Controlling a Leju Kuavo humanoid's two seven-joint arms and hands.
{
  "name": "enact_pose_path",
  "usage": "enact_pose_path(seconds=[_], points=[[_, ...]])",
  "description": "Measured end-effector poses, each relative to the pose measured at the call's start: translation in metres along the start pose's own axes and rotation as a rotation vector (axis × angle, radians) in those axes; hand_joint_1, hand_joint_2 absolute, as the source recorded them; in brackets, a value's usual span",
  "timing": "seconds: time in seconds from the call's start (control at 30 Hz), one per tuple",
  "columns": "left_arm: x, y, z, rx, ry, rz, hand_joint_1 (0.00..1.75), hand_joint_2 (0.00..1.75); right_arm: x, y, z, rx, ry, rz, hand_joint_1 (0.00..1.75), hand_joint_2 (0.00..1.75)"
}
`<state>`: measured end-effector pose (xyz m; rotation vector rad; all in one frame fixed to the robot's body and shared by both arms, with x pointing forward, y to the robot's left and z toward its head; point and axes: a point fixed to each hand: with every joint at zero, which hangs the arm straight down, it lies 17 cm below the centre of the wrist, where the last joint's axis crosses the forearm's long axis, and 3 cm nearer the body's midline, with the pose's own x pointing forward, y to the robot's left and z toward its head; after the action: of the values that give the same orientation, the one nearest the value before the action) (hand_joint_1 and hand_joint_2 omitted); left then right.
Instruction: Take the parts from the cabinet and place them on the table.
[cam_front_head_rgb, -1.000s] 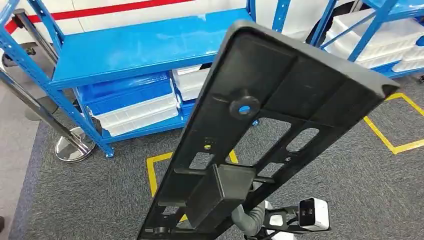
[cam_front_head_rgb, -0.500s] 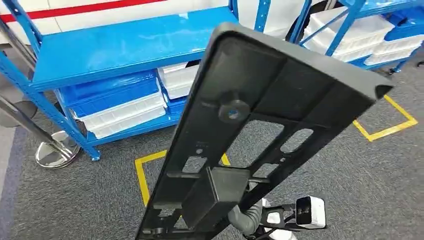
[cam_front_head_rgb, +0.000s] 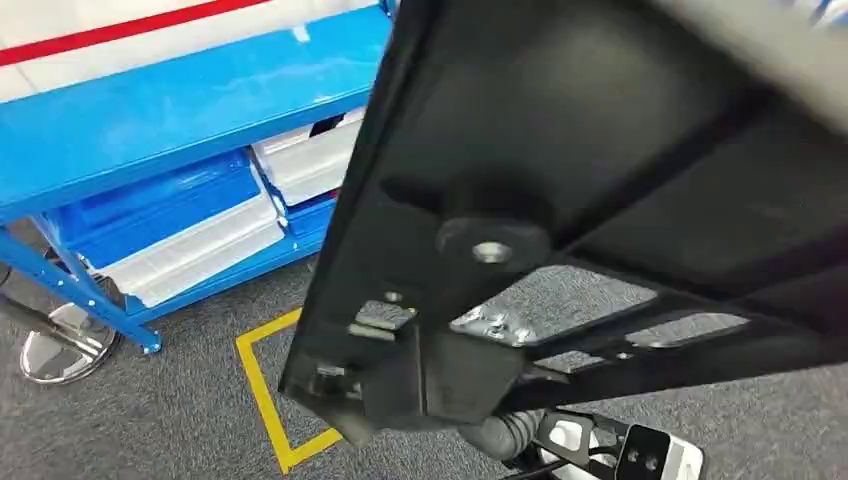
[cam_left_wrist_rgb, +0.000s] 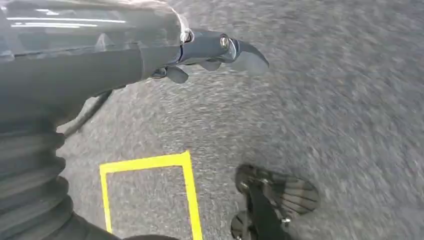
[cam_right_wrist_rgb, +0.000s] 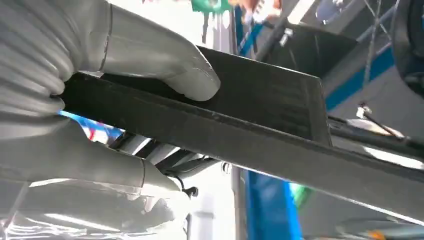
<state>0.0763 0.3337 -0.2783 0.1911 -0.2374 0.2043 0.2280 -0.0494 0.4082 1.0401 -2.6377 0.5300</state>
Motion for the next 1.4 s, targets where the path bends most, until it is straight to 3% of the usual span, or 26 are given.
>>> enact_pose_path(seconds=[0.3,0.8,1.4], points=[[0.002,0.004,-0.001,0.011,-0.005,-0.071,0.0,1.75,-0.008,0.009,-0.022,0.014,-0.042,0.195,1.73,1.75],[0.018,0.006,-0.002,0.028,-0.083,-0.153,0.0,1.75,-0.051,0.018,0.005,0.134,0.069,0.235,1.73,1.75],[0.023,0.02,-0.003,0.045,-0.101,-0.176,0.0,1.75,-0.063,0.008,0.029,0.111,0.148,0.215,1.73,1.75]])
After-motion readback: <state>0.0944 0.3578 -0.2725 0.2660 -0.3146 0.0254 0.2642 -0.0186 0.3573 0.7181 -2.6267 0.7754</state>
